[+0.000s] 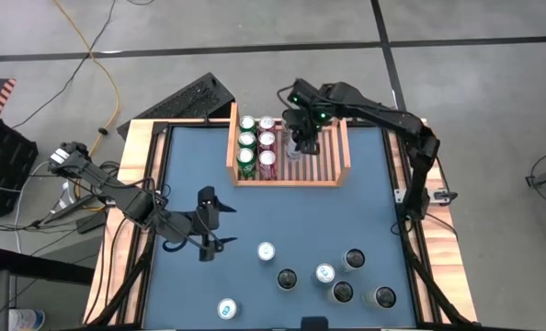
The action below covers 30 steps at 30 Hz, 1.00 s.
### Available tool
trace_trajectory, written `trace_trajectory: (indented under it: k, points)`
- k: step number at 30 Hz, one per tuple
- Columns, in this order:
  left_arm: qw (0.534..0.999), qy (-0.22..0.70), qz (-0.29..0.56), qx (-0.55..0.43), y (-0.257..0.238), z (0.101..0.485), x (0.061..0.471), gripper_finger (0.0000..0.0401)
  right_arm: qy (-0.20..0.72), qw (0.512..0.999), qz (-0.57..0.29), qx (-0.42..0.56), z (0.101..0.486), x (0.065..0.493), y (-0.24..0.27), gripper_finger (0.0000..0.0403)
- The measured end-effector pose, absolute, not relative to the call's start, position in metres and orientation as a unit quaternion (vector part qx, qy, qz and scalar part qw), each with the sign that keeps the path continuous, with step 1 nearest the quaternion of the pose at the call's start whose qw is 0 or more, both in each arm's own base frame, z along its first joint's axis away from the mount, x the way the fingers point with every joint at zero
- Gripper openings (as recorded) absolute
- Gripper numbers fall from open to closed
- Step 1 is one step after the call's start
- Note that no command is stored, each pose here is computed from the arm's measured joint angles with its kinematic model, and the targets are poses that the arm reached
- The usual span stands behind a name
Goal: Place canned beverage on shelf
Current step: Put the middle white-blue can aligned with the white-blue soda on the shelf
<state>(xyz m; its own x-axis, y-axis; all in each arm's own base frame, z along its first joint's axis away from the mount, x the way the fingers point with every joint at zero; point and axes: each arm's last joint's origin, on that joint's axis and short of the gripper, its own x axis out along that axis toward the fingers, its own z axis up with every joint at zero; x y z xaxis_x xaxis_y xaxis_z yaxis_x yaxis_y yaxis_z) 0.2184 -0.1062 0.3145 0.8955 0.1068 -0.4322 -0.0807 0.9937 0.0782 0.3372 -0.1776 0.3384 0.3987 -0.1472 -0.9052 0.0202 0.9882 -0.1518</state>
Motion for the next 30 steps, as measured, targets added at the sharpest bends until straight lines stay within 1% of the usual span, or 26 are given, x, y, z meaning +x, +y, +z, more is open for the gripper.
trace_trajectory:
  k: [6,17,24,30]
  points:
    - [0.972,0.220,0.072,0.029,-0.100,0.315,0.220,0.0341,0.533,0.842,-0.054,-0.069,0.332,0.335,-0.192,0.0127]
    - [0.972,0.219,0.079,0.023,-0.097,0.316,0.222,0.0341,0.516,0.850,-0.056,-0.087,0.324,0.340,-0.202,0.0128]
    - [0.973,0.218,0.079,0.022,-0.097,0.316,0.222,0.0341,0.558,0.825,-0.048,-0.081,0.292,0.353,-0.210,0.0128]
    - [0.972,0.218,0.086,0.024,-0.096,0.316,0.222,0.0341,0.560,0.822,-0.049,-0.087,0.288,0.357,-0.211,0.0128]
